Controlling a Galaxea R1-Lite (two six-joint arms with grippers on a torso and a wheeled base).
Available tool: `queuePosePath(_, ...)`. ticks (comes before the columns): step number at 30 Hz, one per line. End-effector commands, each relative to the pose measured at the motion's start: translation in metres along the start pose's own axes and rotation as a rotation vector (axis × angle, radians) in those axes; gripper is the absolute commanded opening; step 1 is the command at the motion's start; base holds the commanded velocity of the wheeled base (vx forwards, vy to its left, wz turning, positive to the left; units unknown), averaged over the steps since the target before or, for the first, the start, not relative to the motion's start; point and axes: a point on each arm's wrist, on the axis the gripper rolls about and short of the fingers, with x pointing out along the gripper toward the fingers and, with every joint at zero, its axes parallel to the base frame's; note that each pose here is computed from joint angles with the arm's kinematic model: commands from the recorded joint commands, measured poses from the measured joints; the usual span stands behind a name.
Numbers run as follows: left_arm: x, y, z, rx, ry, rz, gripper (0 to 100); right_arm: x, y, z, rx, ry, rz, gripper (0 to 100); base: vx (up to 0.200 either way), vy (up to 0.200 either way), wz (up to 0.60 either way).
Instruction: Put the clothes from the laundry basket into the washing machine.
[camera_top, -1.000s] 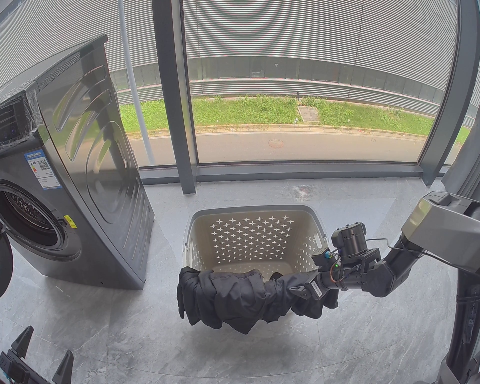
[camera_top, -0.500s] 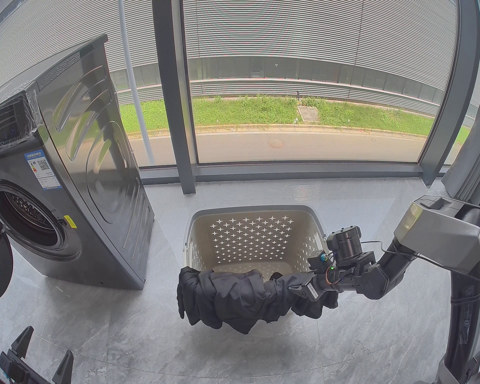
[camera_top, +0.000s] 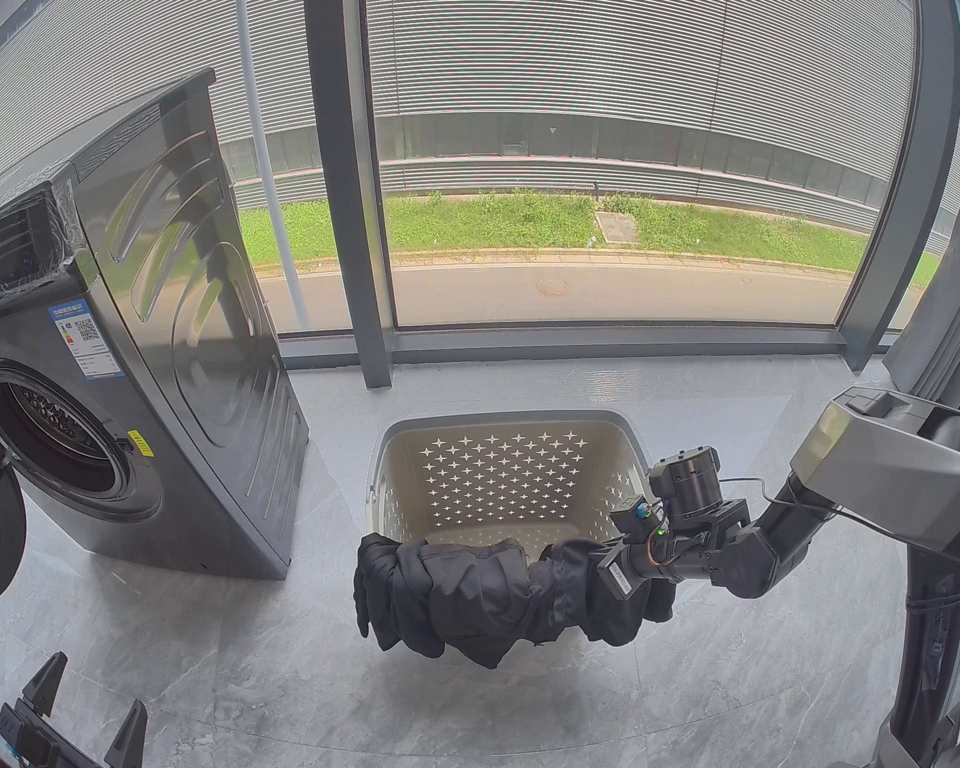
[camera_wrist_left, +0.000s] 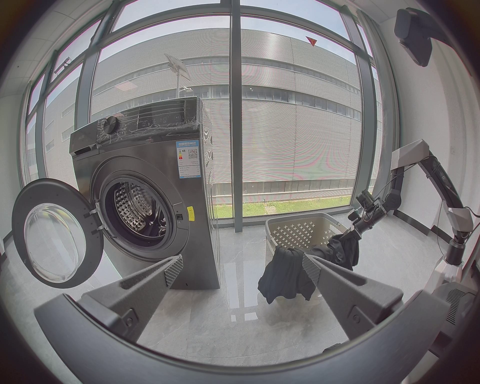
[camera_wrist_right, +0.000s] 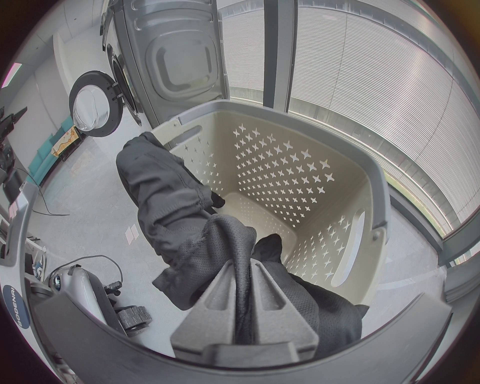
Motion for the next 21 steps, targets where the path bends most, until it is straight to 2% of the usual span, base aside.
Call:
queuePosePath(1,0.000,0.000,-0.005,0.000,0.000,0.000,100,-0.020,0.000,0.024,-0.004,-0.078,-0.021,0,0.000,0.000,0.00)
queuePosePath(5,0.000,0.000,-0.005,0.000,0.000,0.000,100,-0.049,0.004,0.054,0.041,-0.181,-0.063,0,0.000,0.000,0.00)
queuePosePath(7,0.000,0.000,-0.005,0.000,0.000,0.000,100,-0.071,0.005,0.075,0.098,-0.281,-0.093,0,0.000,0.000,0.00)
queuePosePath(12,0.000,0.000,-0.005,0.000,0.000,0.000,100,-0.120,0.007,0.106,0.219,-0.454,-0.129,0,0.000,0.000,0.00)
queuePosePath(18,0.000,0.000,-0.005,0.000,0.000,0.000,100,-0.186,0.006,0.127,0.309,-0.623,-0.187,0,0.000,0.000,0.00)
queuePosePath(21,0.000,0.000,-0.005,0.000,0.000,0.000,100,-0.218,0.012,0.132,0.355,-0.699,-0.208,0,0.000,0.000,0.00)
